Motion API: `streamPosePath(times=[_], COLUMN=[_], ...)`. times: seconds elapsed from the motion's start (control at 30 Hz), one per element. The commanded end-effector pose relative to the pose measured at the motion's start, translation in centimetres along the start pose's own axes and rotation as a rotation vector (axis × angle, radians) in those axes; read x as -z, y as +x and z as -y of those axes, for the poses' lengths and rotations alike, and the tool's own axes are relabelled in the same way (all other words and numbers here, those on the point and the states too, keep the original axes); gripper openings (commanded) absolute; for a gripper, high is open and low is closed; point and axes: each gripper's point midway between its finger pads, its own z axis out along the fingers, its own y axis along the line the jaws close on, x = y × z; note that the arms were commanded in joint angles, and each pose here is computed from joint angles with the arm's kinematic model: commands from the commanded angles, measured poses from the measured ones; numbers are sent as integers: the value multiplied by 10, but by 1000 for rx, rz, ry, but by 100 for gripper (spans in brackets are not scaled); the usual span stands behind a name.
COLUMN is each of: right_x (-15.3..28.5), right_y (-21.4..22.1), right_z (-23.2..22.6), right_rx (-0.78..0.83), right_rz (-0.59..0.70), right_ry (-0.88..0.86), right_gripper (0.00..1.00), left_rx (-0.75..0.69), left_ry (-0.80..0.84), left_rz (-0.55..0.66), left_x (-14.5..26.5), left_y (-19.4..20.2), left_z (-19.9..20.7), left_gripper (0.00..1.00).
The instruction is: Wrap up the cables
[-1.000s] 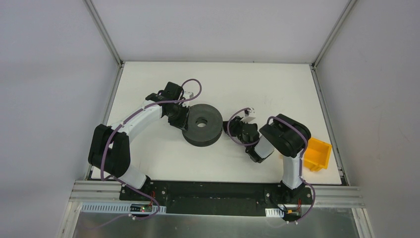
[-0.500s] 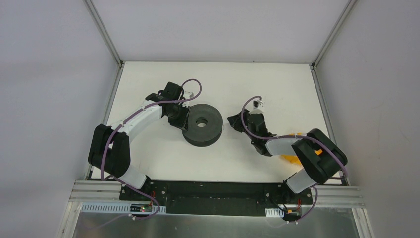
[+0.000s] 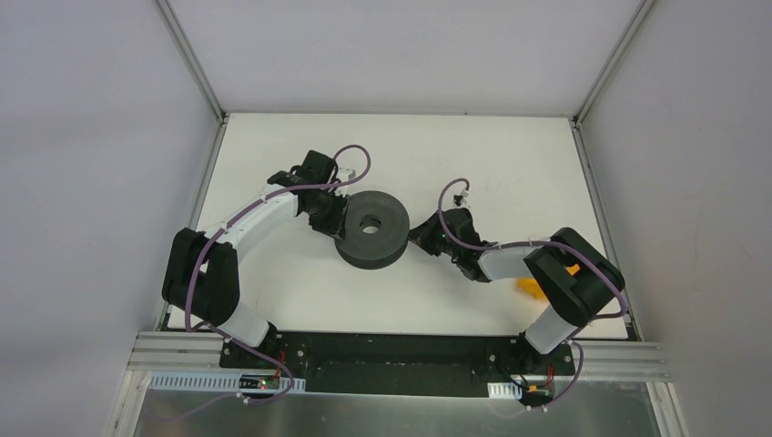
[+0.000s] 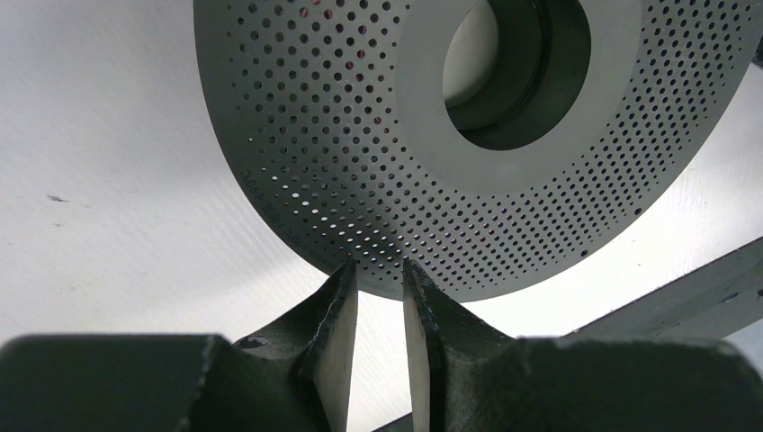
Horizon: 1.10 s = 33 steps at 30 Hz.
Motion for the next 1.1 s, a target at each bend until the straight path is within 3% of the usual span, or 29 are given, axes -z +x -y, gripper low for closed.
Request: streamPosePath(times=[0.0, 0.33, 0.57, 0.73, 1.07], right_x=[-9, -27, -39, -52, -75], right_y=[1, -26, -42, -45, -40], right_z=[-14, 36, 26, 27, 7], right_rx=[-54, 123, 270, 296, 319], right_rz=[-14, 71, 103, 96, 61], right_ry=[-27, 172, 171, 184, 39], right_gripper=[18, 20, 21, 21, 21], left_rx=[-21, -19, -18, -18, -14], left_ry=[-11, -10, -10, -12, -5], left_rz=[7, -3, -7, -10, -14], left_x=[8, 6, 5, 4, 3], left_y=[-2, 0, 1, 1, 1], left_z=[-1, -1, -1, -2, -1], left_gripper=[24, 24, 24, 24, 24])
